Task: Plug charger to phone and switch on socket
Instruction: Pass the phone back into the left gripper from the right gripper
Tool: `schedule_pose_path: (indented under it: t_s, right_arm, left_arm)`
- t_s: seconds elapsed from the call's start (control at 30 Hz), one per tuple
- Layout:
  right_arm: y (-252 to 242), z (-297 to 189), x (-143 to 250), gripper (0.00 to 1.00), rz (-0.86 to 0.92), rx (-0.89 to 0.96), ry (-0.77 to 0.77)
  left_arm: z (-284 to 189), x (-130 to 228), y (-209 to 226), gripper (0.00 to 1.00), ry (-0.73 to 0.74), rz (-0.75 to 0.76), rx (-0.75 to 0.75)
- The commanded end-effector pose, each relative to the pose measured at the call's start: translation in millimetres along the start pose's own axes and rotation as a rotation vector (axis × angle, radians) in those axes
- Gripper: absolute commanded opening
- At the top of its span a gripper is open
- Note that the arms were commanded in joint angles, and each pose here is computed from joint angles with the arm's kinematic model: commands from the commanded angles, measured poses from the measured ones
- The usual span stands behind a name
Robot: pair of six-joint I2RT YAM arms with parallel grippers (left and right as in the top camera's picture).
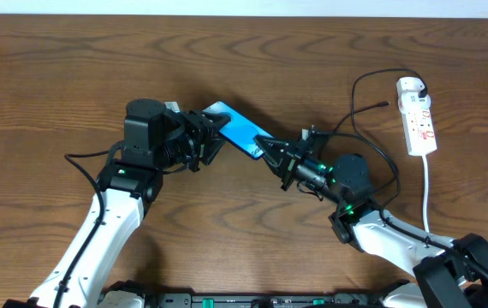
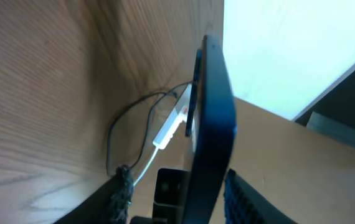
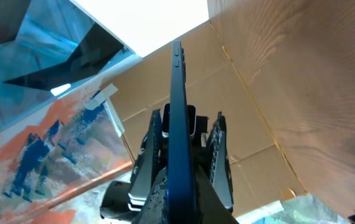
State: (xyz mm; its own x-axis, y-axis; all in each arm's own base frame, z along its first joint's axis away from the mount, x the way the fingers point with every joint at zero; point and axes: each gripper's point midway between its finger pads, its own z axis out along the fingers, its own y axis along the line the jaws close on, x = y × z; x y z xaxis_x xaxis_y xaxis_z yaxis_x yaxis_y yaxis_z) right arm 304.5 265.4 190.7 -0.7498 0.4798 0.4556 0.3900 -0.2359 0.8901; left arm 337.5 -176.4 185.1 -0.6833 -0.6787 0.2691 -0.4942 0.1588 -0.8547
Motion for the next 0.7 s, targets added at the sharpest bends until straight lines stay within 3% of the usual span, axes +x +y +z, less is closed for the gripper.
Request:
schedule_pose_path:
  t_s: [0.0, 0.37, 0.67]
  right_arm:
    - [9, 5, 10, 0.01, -0.006, -0.031, 0.013]
    - [5, 8, 18, 0.01, -0.006, -0.028, 0.021]
    - [5, 9, 19, 0.01, -0.007, -0.027, 0.026]
  left_arm:
    - [1, -3, -3, 0.44, -0.016, 0.008, 0.004]
    - [1, -3, -3, 0.39, -0.019, 0.009, 0.003]
    - [8, 7, -1, 0.29, -0.025, 0.033, -0.013]
